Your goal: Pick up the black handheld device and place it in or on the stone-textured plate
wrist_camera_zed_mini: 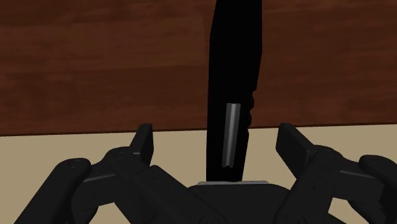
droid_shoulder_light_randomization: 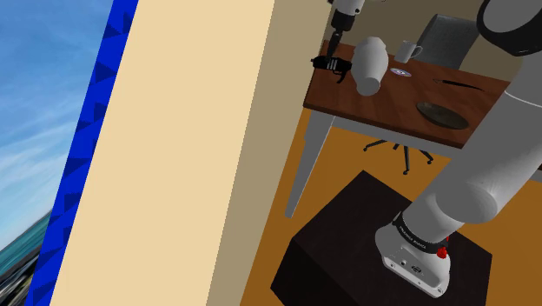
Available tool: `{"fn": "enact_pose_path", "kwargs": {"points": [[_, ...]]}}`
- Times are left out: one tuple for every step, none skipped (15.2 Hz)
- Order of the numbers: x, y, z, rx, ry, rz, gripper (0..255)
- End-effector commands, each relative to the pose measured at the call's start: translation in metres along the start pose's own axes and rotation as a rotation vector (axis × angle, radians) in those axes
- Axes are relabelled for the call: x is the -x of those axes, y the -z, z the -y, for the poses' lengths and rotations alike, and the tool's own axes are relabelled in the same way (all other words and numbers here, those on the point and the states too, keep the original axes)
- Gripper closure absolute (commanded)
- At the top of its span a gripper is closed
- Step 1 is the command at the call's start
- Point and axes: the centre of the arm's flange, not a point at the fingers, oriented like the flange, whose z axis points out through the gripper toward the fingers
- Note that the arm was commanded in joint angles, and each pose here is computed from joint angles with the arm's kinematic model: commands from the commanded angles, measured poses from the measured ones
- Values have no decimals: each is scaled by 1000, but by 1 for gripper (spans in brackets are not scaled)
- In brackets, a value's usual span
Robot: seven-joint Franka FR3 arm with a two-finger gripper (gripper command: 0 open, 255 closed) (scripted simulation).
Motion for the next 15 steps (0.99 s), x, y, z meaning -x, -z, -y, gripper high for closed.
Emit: {"fn": "enact_pose_path", "kwargs": {"points": [[-8, -16, 6, -20, 12, 24, 0], [-8, -16, 6, -20, 12, 24, 0], [-8, -16, 6, -19, 12, 24, 0], [-8, -15, 7, -20, 12, 24, 255], [-6, -12, 7, -20, 12, 24, 255], [-4, -14, 6, -19, 12, 24, 255], [-3, -12, 6, -19, 12, 24, 255], [-4, -11, 6, -19, 12, 24, 255], [-4, -9, 6, -19, 12, 24, 255], [-4, -9, 5, -20, 12, 24, 255], [-4, -8, 6, -20, 12, 24, 255], [-4, -7, 7, -20, 12, 24, 255], [-8, -16, 6, -20, 12, 24, 255], [-9, -11, 5, -20, 12, 24, 255], [-9, -5, 5, -20, 12, 24, 255]]}}
